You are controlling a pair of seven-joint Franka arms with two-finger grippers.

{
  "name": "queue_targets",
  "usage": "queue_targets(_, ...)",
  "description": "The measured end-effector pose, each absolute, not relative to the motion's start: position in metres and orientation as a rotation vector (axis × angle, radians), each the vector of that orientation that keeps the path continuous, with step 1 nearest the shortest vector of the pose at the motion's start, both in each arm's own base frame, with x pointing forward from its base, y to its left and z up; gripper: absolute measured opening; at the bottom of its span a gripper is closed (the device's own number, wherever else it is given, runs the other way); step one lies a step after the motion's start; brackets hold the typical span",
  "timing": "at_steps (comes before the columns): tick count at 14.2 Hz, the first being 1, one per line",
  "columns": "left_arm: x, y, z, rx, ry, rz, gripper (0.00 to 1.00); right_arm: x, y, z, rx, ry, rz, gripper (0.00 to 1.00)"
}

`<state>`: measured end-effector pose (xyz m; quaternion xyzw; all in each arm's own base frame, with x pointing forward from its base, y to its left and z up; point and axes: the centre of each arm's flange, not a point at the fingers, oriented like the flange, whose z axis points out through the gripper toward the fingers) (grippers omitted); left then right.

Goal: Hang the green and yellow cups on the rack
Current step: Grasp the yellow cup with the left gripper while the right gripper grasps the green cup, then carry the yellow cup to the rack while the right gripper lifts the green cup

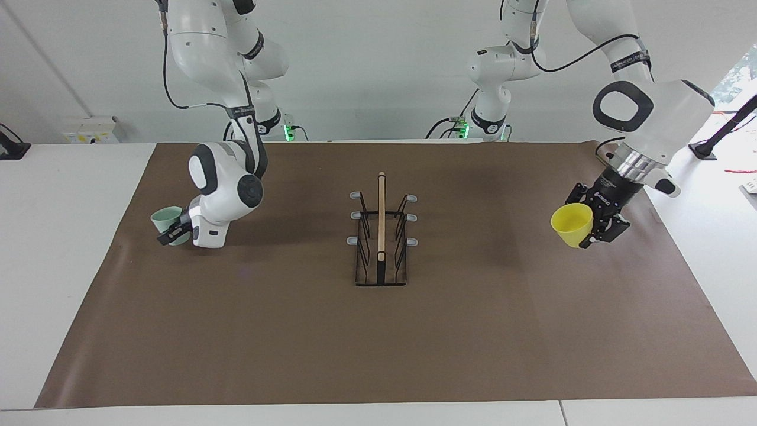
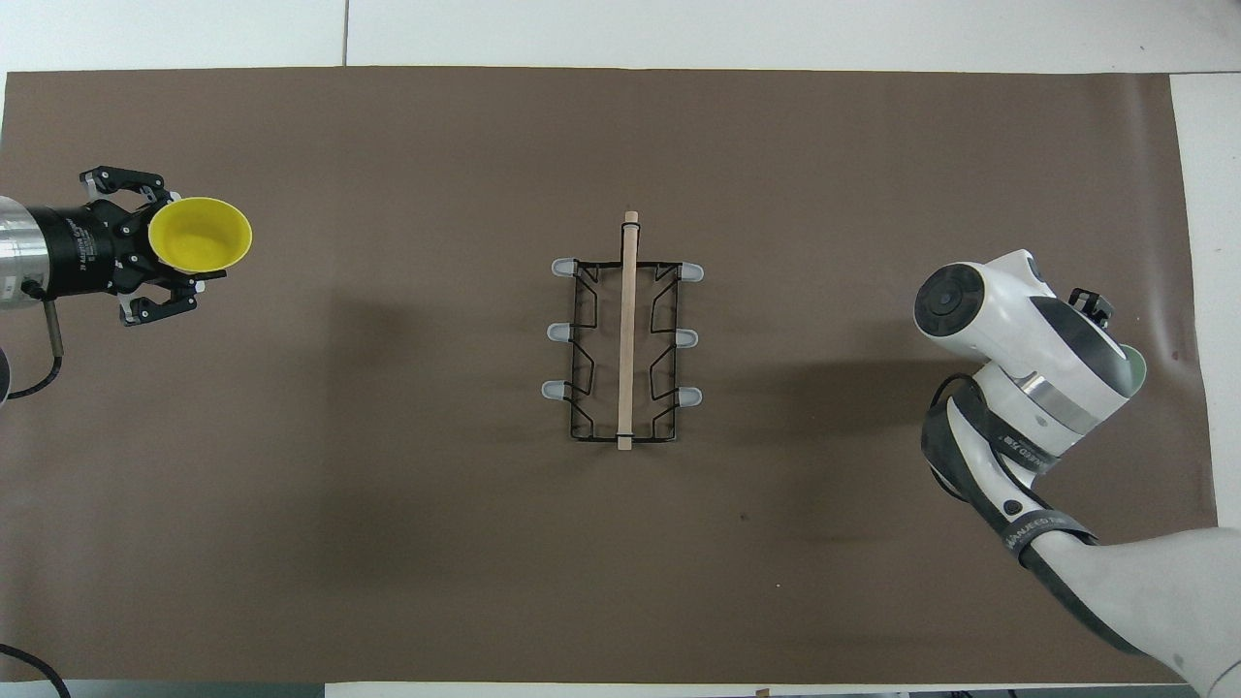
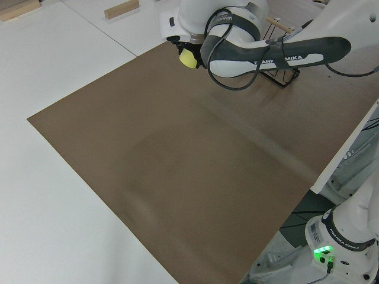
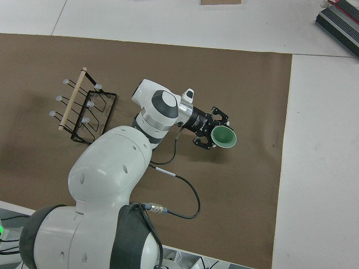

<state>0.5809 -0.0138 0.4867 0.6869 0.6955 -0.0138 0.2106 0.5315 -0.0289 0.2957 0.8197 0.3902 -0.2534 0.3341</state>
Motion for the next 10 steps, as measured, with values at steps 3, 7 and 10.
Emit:
queue_targets(3, 0.565, -0.082, 0.520, 2.100, 1.913, 0.044, 0.67, 0.536, -0.023, 0.342, 2.304, 0.895, -0.559, 0.67)
queue_targets(7, 0.535, -0.190, 0.533, 2.335, 1.866, 0.306, 0.67, 0.533, -0.018, 0.362, 2.395, 0.874, -0.525, 0.67)
queue_targets(10, 0.507, -0.247, 0.531, 2.468, 1.786, 0.504, 0.67, 0.538, -0.033, 0.378, 2.518, 0.916, -0.521, 0.67)
